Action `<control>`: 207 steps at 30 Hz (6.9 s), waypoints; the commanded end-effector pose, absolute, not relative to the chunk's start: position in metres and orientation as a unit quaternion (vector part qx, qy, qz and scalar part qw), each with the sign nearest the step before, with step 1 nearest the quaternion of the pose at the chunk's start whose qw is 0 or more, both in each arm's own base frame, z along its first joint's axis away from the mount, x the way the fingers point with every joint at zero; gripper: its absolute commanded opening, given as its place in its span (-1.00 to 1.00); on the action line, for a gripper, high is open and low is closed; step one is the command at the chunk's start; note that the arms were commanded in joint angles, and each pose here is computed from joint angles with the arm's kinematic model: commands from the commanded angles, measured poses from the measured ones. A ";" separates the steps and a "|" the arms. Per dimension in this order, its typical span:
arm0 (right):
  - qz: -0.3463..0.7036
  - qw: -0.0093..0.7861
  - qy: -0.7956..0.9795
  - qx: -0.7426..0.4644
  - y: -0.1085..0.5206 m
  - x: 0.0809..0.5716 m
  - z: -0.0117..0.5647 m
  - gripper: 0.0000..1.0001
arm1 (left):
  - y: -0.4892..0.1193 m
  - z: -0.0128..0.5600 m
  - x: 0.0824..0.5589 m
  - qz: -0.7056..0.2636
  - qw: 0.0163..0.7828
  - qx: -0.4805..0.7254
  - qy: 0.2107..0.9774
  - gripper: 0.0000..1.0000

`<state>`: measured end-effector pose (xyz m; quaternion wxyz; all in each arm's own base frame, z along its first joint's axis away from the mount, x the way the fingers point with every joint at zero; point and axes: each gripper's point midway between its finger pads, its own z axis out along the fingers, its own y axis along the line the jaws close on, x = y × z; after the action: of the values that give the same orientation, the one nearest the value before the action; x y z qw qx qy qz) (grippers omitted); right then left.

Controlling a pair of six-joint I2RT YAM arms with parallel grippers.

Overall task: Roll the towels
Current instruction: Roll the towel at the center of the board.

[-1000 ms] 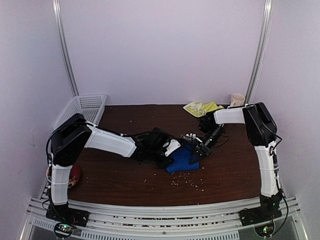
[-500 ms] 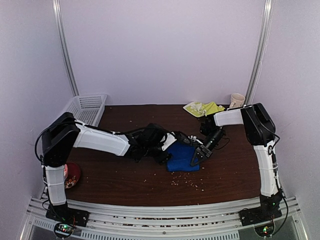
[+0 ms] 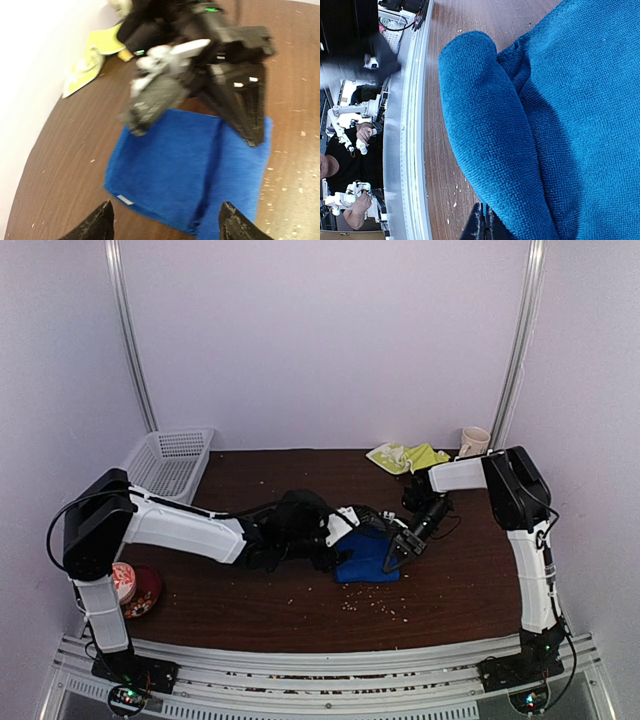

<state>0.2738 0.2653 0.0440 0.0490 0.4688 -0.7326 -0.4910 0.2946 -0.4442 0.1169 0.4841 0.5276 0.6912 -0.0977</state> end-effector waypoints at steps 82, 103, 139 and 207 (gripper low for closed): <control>0.147 -0.443 -0.550 0.692 0.241 0.316 0.059 0.65 | -0.478 0.024 0.351 -0.202 0.310 0.524 0.767 0.25; 0.108 -0.391 -0.597 0.692 0.249 0.312 0.034 -0.82 | -0.469 0.033 0.357 -0.203 0.315 0.519 0.768 0.34; -0.196 -0.196 -0.717 0.639 0.224 0.303 0.023 -0.91 | -0.463 0.087 0.299 -0.115 0.503 0.669 0.535 0.92; -0.414 0.005 -0.754 0.510 0.209 0.270 0.033 -0.72 | -0.503 0.048 0.303 -0.337 0.278 0.602 0.669 -0.43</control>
<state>0.2656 0.2114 0.0412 -0.0094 0.5247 -0.7407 -0.4195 0.2957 -0.4990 0.0490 0.2835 0.6198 0.6526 -0.3310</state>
